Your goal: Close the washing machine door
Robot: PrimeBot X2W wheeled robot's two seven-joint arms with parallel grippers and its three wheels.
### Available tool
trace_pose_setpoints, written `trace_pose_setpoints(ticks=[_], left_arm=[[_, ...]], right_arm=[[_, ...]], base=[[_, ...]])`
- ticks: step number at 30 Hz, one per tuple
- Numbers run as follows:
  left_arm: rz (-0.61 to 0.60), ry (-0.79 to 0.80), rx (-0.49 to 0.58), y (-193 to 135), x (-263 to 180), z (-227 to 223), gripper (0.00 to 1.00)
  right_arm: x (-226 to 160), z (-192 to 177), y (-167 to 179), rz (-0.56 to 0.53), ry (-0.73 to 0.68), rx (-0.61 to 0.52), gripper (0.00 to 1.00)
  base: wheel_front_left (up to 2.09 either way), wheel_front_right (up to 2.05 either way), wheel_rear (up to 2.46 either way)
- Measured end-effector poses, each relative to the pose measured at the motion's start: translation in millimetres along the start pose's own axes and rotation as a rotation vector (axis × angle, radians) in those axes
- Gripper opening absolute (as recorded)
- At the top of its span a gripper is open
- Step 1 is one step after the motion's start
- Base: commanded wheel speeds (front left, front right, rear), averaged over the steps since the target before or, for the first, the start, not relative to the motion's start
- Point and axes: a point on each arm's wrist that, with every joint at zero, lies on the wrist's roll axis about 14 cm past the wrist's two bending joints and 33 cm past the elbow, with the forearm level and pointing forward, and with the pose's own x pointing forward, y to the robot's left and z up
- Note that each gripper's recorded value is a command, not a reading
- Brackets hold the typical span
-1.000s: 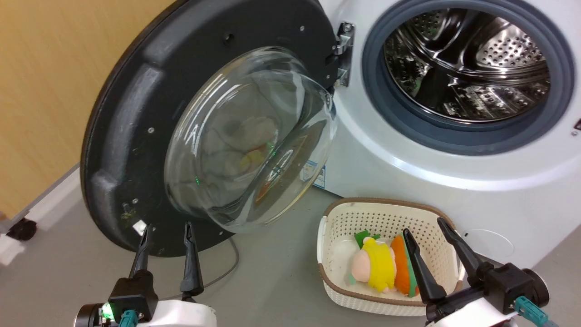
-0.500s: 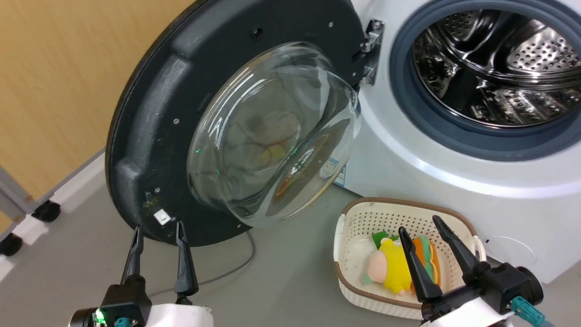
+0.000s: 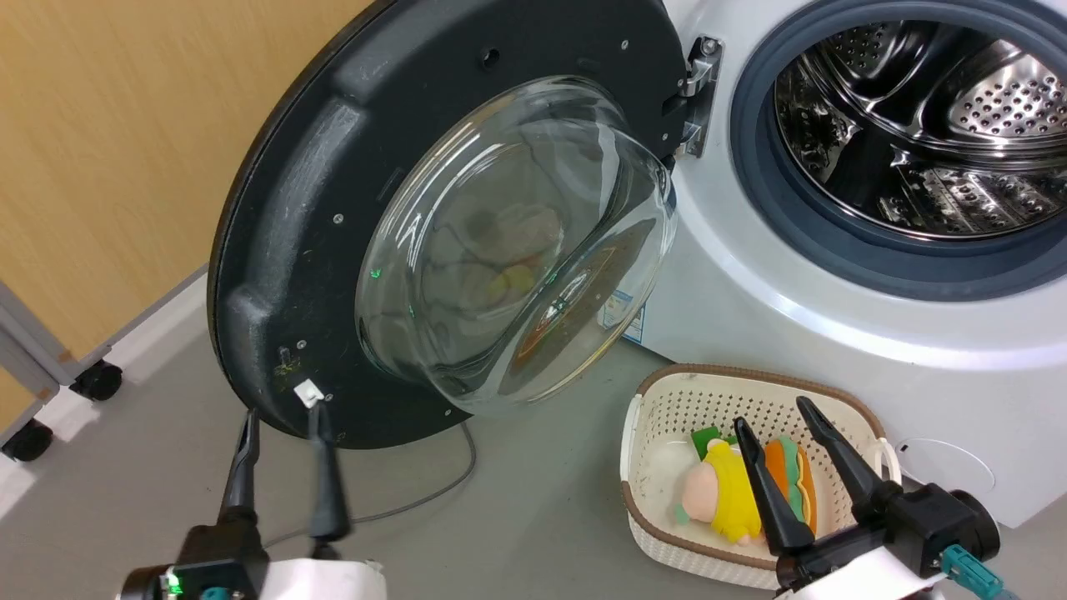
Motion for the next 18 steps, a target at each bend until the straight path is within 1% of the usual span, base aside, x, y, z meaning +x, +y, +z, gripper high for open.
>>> trace_pose_setpoints(ticks=[3, 8, 9, 11, 14, 16, 18], left_arm=[[0.010, -0.034, -0.003, 5.0, 2.7, 10.7, 0.00], [0.043, -0.116, -0.012, 25.2, 15.0, 35.6, 0.00], [0.043, -0.138, -0.019, 28.3, 18.6, 42.4, 0.00], [0.024, -0.179, 0.007, 34.8, 27.1, 55.0, 0.00], [0.022, -0.229, 0.002, 50.4, 44.7, 71.5, 0.00], [0.037, -0.243, -0.035, 63.0, 58.4, 78.4, 0.00], [0.064, -0.217, -0.117, 75.4, 73.4, 78.0, 0.00]], right_arm=[[-0.2, 0.4, -0.4, -0.002, -0.001, -0.001, 1.00], [-0.3, 0.6, -4.2, -0.012, -0.003, 0.000, 1.00], [-0.6, 0.6, -6.1, -0.017, -0.003, 0.000, 1.00], [-1.1, 0.7, -9.4, -0.027, -0.005, 0.001, 1.00], [-1.4, 0.1, -14.0, -0.038, -0.007, 0.002, 1.00], [-3.5, -2.9, -17.5, -0.048, -0.001, 0.006, 1.00], [-5.9, -6.6, -21.1, -0.057, 0.009, 0.004, 1.00]], base=[[0.00, 0.00, 0.00], [0.00, 0.00, 0.00], [0.00, 0.00, 0.00], [0.00, 0.00, 0.00], [0.00, 0.00, 0.00], [0.00, 0.00, 0.00], [0.00, 0.00, 0.00]])
